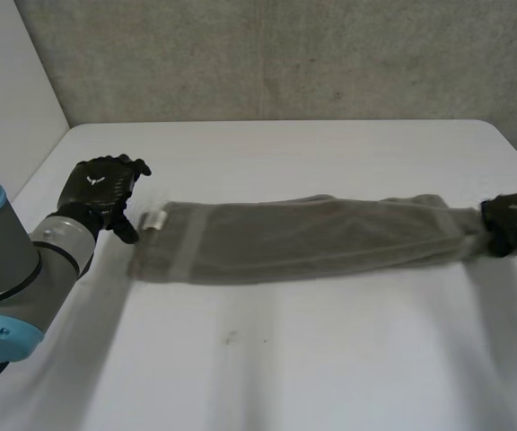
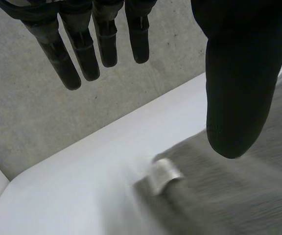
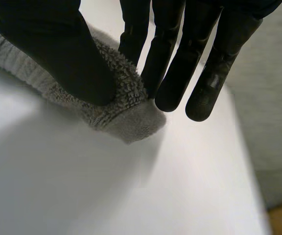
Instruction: Fold the towel.
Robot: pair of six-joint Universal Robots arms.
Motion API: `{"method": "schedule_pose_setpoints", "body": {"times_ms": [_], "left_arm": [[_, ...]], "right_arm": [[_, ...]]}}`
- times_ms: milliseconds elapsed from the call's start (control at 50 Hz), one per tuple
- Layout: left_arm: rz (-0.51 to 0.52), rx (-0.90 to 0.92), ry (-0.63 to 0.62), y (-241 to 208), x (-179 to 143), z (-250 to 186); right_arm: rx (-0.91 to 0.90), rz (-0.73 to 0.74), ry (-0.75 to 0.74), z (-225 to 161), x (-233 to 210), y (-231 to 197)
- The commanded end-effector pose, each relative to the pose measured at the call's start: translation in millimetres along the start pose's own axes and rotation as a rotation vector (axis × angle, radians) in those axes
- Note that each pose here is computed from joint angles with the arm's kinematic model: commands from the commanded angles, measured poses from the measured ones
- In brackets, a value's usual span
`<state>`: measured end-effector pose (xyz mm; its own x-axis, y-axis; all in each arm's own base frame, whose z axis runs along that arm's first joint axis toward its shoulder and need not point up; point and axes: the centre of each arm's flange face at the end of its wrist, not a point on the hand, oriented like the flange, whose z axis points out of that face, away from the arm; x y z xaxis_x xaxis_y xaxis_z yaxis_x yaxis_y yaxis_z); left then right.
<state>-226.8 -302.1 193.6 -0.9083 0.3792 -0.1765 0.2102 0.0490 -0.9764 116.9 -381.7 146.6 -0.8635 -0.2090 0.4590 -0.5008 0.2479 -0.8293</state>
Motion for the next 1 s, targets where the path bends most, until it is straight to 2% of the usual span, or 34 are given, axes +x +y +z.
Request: {"method": "schedule_pose_setpoints", "body": {"times_ms": [20,60,140,160,180,220,240,280,340,380,400,440,500,540,560,600,660,800,940,980,1000], "left_arm": [[0.0,0.007,-0.002,-2.6,-0.4,-1.6],[0.001,0.005,-0.003,-2.1,-0.8,-2.1],[0.001,0.007,-0.002,-3.0,-0.3,-3.4],[0.001,0.007,-0.002,-3.0,-0.3,-3.4],[0.001,0.008,-0.003,-3.5,-0.3,-3.6],[0.002,0.011,-0.003,-4.5,-0.5,-3.8],[0.002,0.013,-0.005,-5.0,-0.7,-4.0],[0.002,0.017,-0.006,-6.2,-1.3,-4.3],[0.003,0.025,-0.014,-8.3,-3.5,-4.6],[0.002,0.024,-0.017,-8.3,-4.5,-5.0],[0.002,0.027,-0.02,-8.9,-5.7,-5.4],[0.002,0.028,-0.022,-9.3,-6.3,-5.4],[0.002,0.027,-0.022,-8.9,-6.2,-5.7],[0.002,0.027,-0.022,-8.6,-6.1,-5.8],[0.002,0.024,-0.021,-8.0,-6.0,-6.1],[0.002,0.024,-0.021,-8.0,-6.0,-6.1],[0.002,0.022,-0.021,-7.3,-5.8,-6.4],[0.003,0.022,-0.005,-7.4,-1.0,-8.0],[0.007,0.036,0.02,-10.9,8.1,-8.6],[0.009,0.044,0.032,-13.3,12.6,-8.9],[0.011,0.053,0.046,-15.8,17.9,-9.6]], "right_arm": [[0.007,-0.171,0.165,6.3,47.7,-8.5],[0.028,-0.269,0.191,7.7,54.2,-18.6],[0.073,-0.313,0.21,6.9,55.5,-36.2],[0.128,-0.324,0.191,2.4,42.1,-54.0],[0.128,-0.324,0.191,2.4,41.9,-54.2],[0.271,-0.351,0.134,-12.8,4.7,-97.7],[0.271,-0.351,0.134,-12.9,4.5,-97.9],[0.375,-0.375,0.05,-27.4,-39.6,-124.2],[0.424,-0.389,0.005,-36.6,-63.0,-135.3],[0.546,-0.409,-0.119,-62.3,-123.1,-156.5],[0.547,-0.409,-0.12,-62.4,-123.4,-156.6],[0.661,-0.437,-0.276,-92.7,-188.3,-161.4],[0.706,-0.448,-0.354,-106.6,-215.3,-157.9],[0.758,-0.476,-0.496,-129.6,-258.7,-142.7],[0.758,-0.476,-0.497,-129.7,-258.9,-142.6],[0.78,-0.499,-0.626,-152.0,-297.8,-122.2],[0.77,-0.526,-0.705,-164.8,-323.7,-100.8],[0.737,-0.537,-0.71,-161.5,-337.0,-87.6],[0.74,-0.44,-0.552,-163.5,-303.4,-131.5],[0.701,-0.327,-0.49,-160.8,-277.9,-148.7],[0.7,-0.326,-0.49,-160.8,-277.8,-148.7]]}}
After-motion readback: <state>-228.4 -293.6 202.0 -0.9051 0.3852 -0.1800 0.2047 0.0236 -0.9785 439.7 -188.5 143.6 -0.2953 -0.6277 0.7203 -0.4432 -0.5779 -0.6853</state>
